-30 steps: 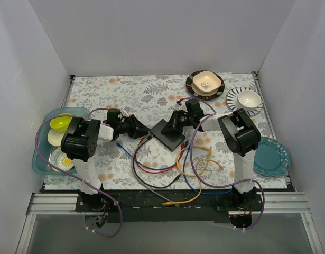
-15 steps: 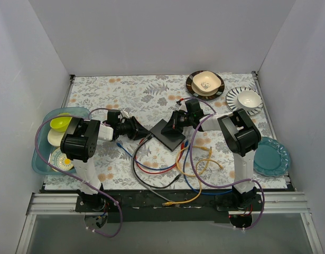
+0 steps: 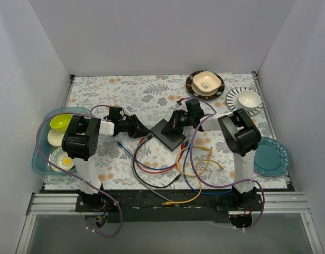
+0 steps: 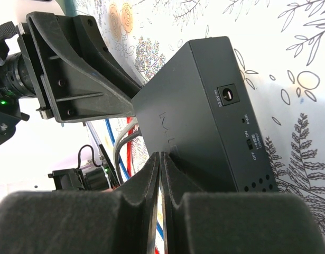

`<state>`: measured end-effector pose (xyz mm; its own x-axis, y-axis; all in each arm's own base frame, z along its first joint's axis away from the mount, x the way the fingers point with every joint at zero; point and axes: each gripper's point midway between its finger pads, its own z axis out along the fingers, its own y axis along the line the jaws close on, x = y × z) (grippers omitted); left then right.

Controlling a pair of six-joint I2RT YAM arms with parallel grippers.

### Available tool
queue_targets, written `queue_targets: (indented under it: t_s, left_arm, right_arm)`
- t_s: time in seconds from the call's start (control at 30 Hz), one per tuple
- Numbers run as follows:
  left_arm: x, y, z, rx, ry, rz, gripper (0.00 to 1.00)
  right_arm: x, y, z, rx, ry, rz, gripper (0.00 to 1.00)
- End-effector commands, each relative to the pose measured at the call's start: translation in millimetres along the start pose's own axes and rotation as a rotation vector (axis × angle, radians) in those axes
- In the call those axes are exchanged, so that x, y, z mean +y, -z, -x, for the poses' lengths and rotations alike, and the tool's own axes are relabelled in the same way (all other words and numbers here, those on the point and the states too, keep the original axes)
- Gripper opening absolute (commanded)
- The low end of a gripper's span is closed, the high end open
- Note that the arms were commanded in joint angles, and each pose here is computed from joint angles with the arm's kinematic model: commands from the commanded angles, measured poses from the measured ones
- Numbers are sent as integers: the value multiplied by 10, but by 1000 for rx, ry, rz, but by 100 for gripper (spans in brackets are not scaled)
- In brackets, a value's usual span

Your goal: Pull the plug from the switch port

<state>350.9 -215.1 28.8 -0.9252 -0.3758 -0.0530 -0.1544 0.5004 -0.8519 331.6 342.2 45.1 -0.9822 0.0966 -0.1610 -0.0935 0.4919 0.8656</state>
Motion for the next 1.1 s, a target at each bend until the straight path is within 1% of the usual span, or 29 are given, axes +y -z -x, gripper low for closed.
queue_targets:
  t_s: [0.0, 0.13, 0.3, 0.33, 0.37, 0.43, 0.5, 0.77, 0.9, 0.97, 1.07]
  left_arm:
    - [80, -32, 69, -28, -40, 66, 24]
    - [96, -40, 24, -19, -64, 80, 19]
    - [83, -76, -9, -7, -115, 100, 18]
    - [61, -79, -9, -4, -126, 103, 15]
    - [57, -95, -24, -3, -139, 109, 11]
    - [46, -101, -33, -1, -153, 114, 4]
    - [47, -102, -47, 0, -154, 117, 0]
    - [20, -13, -90, -12, -164, 126, 0]
    - [-54, 62, -41, -50, -170, 132, 0]
    - [-68, 77, -21, -54, -169, 135, 0]
    - [-91, 56, -31, -48, -153, 124, 0]
  right_arm:
    - [-439, -62, -146, 24, -40, -133, 12]
    - [-457, -73, -155, 30, -42, -135, 12]
    - [-468, -82, -147, 32, -42, -139, 11]
    - [-463, -83, -142, 31, -41, -138, 12]
    - [-463, -83, -142, 32, -40, -139, 12]
    - [-456, -80, -139, 32, -39, -139, 12]
    - [-467, -77, -146, 35, -38, -143, 12]
    - [-476, -60, -165, 36, -33, -148, 11]
    - [-459, -19, -124, 15, -18, -166, 11]
    - [-398, 76, -20, -35, 47, -202, 11]
    - [-260, 207, 64, -68, 145, -244, 11]
